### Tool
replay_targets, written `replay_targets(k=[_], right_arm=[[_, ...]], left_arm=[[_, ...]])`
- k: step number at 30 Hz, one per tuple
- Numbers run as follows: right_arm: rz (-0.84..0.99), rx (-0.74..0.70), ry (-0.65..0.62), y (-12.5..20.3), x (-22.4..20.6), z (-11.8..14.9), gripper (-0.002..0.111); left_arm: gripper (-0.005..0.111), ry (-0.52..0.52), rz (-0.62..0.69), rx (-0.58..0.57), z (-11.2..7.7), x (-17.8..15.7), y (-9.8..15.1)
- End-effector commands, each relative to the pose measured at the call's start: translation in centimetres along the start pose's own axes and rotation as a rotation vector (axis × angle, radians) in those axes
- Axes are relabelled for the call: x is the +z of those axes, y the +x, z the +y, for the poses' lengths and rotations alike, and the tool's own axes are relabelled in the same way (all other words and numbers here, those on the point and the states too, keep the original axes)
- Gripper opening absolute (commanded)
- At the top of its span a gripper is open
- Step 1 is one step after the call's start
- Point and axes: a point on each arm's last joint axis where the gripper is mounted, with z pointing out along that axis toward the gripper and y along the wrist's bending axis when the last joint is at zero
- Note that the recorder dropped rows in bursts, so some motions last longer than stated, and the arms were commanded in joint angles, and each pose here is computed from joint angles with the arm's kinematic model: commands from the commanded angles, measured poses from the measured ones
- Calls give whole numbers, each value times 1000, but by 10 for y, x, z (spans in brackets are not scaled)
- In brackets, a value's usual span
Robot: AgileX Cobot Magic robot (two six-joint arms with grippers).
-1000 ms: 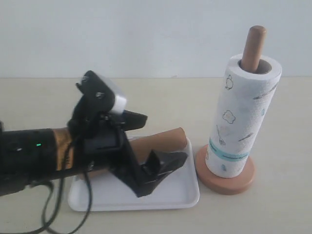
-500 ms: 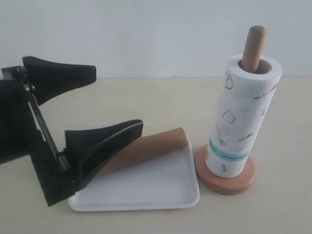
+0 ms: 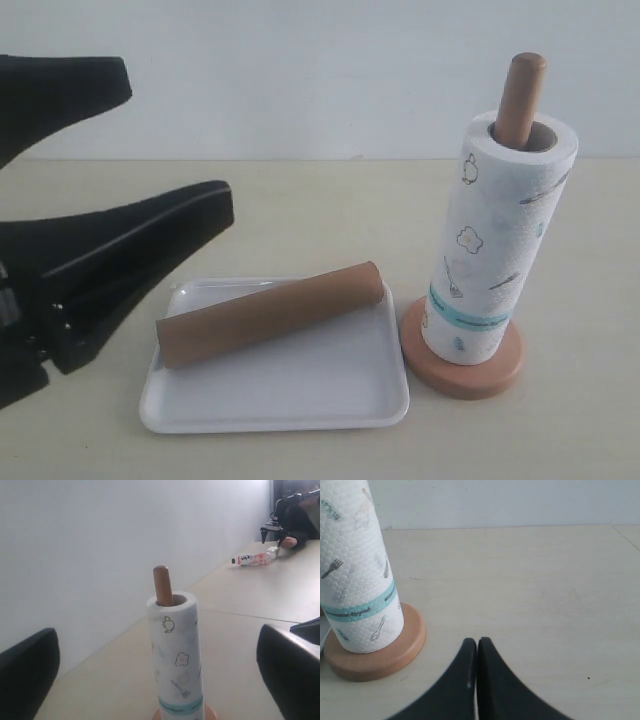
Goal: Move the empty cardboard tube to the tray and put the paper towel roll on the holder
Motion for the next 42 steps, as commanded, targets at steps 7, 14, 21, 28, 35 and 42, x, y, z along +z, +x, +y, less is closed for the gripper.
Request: replay_targets(k=[7, 14, 21, 28, 35, 42], right_arm=[[-8, -7, 0, -1, 0, 0, 0], [-8, -7, 0, -1, 0, 0, 0], [-8, -7, 0, -1, 0, 0, 0], [-8, -7, 0, -1, 0, 0, 0], [-8, -7, 0, -1, 0, 0, 0], [-8, -7, 0, -1, 0, 0, 0]], left_arm=[[110, -30, -162, 38, -2, -34, -28], [110, -161, -228, 40, 8, -60, -40], [110, -198, -294, -35, 8, -74, -48], [110, -205, -325, 23, 6, -81, -52], [109, -275, -293, 6, 10, -87, -48], [57, -393, -192, -65, 13, -99, -15]])
